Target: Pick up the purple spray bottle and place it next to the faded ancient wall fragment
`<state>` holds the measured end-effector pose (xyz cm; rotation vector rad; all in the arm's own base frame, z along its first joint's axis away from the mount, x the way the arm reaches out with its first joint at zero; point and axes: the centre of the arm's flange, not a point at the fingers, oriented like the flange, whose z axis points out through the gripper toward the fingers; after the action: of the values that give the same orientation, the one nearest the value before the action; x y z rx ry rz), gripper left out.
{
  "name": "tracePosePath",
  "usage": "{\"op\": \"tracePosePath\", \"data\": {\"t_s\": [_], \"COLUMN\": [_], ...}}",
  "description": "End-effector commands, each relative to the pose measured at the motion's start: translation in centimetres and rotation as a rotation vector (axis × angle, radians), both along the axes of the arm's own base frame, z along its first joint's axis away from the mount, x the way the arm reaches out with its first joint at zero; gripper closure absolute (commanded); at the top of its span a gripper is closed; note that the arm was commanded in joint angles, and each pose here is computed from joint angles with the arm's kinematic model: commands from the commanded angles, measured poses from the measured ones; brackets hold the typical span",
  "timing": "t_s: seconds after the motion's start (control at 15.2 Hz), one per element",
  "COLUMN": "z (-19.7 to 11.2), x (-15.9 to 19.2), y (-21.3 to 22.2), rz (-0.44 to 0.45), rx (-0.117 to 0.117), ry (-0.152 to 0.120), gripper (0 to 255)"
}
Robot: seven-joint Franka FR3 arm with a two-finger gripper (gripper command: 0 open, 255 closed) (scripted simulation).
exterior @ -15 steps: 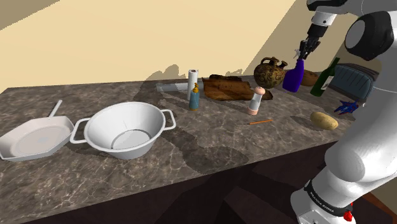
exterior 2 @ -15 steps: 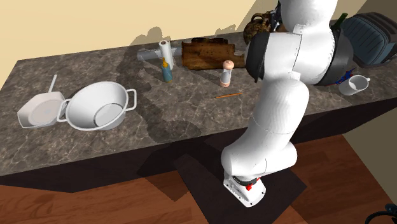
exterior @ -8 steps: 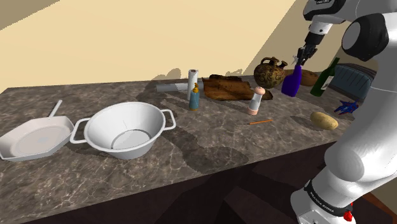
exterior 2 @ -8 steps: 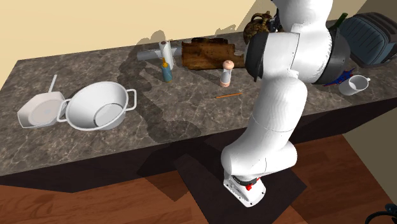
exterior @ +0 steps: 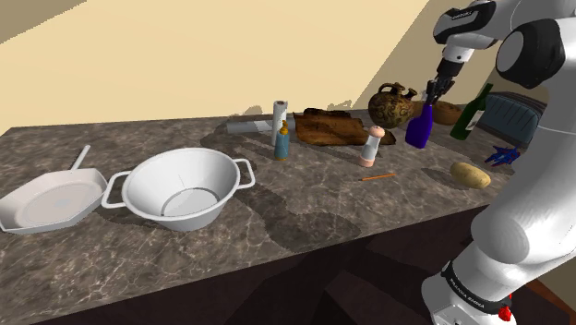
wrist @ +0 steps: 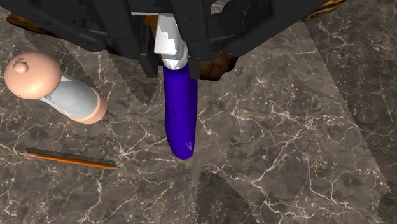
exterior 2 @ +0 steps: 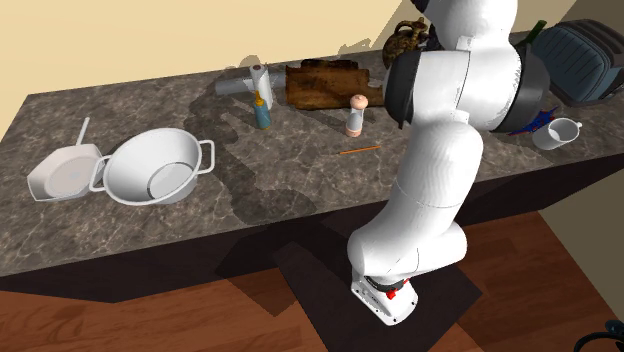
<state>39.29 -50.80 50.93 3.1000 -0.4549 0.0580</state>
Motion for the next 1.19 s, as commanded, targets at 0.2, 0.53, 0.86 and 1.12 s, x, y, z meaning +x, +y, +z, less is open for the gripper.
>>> {"op": "tracePosePath", "data": {"t_s": [0.2, 0.53, 0.86, 1.12], "z": [-2.7, -5.3, -7.8, -7.8], "x": [0.0, 0.0, 0.0, 0.0], "y": [0.0, 0.0, 0.0, 0.0], "rz": [0.000, 0.000, 0.000, 0.000], "rx": [-0.001, -0.001, -0.001, -0.001], "ry": [-0.001, -0.001, -0.001, -0.001], "gripper": [255, 255, 255, 255]}}
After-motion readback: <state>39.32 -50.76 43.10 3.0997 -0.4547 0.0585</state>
